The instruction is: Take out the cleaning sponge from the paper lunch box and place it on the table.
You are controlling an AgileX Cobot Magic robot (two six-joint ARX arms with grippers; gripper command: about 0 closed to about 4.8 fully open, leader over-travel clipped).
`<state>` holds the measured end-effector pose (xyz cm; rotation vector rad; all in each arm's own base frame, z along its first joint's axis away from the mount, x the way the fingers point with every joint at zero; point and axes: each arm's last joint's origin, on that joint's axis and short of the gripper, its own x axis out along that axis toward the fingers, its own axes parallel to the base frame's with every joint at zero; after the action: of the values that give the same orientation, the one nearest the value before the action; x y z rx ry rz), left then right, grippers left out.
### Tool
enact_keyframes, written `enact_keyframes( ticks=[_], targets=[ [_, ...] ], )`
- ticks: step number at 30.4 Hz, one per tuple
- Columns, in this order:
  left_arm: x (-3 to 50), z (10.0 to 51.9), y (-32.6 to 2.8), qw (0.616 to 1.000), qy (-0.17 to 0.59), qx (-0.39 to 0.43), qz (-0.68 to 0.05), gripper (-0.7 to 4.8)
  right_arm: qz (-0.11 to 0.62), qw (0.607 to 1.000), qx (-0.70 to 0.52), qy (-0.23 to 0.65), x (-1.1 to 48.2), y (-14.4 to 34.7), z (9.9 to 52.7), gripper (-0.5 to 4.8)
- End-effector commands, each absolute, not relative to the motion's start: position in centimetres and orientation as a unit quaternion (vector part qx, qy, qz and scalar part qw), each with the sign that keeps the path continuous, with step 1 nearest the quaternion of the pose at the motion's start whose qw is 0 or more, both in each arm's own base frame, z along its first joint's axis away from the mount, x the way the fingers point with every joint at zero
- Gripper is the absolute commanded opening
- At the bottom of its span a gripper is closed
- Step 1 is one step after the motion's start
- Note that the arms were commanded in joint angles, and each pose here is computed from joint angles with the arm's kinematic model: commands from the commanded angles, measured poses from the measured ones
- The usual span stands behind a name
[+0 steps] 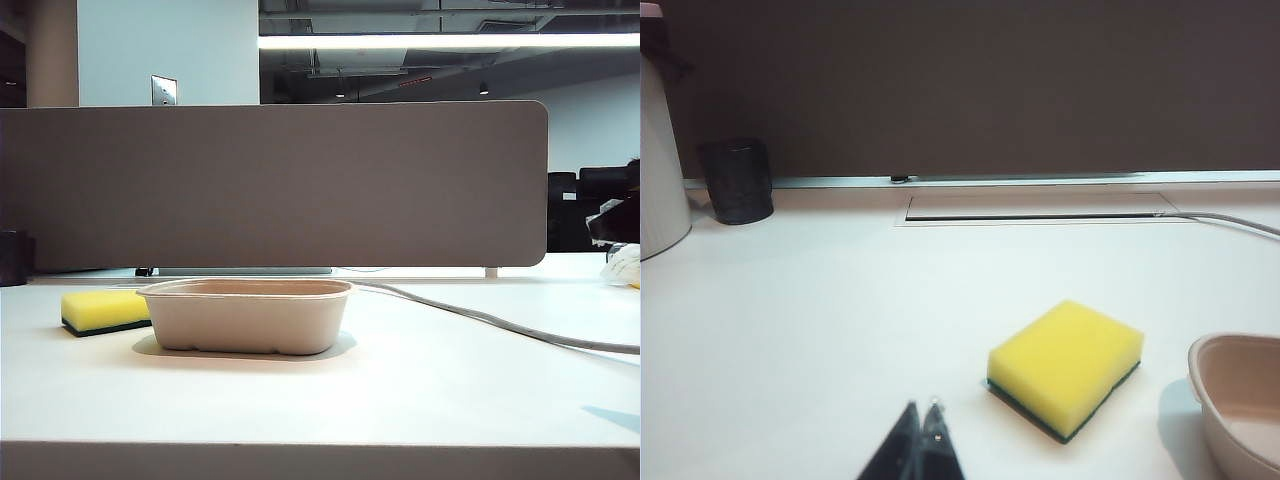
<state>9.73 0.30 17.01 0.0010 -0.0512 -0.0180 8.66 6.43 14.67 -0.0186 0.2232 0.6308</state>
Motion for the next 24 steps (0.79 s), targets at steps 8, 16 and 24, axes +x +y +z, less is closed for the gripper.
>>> enact_keyframes(
  ticks=[8,16,24],
  targets=[
    [9.71,17.17,0.33,0.999,-0.033,-0.025,-0.004,-0.05,0.31,0.945,-0.007,0.102,8.67,6.46,14.84,-0.05],
    [9.71,17.17,0.33,0.999,-0.033,-0.025,-0.004,-0.05,0.31,0.945,-0.007,0.102,8.67,6.46,14.84,-0.05],
    [9.71,17.17,0.33,0.999,-0.033,-0.025,-0.004,-0.05,0.31,0.945,-0.007,0.102,8.67,6.46,14.84,-0.05]
  ],
)
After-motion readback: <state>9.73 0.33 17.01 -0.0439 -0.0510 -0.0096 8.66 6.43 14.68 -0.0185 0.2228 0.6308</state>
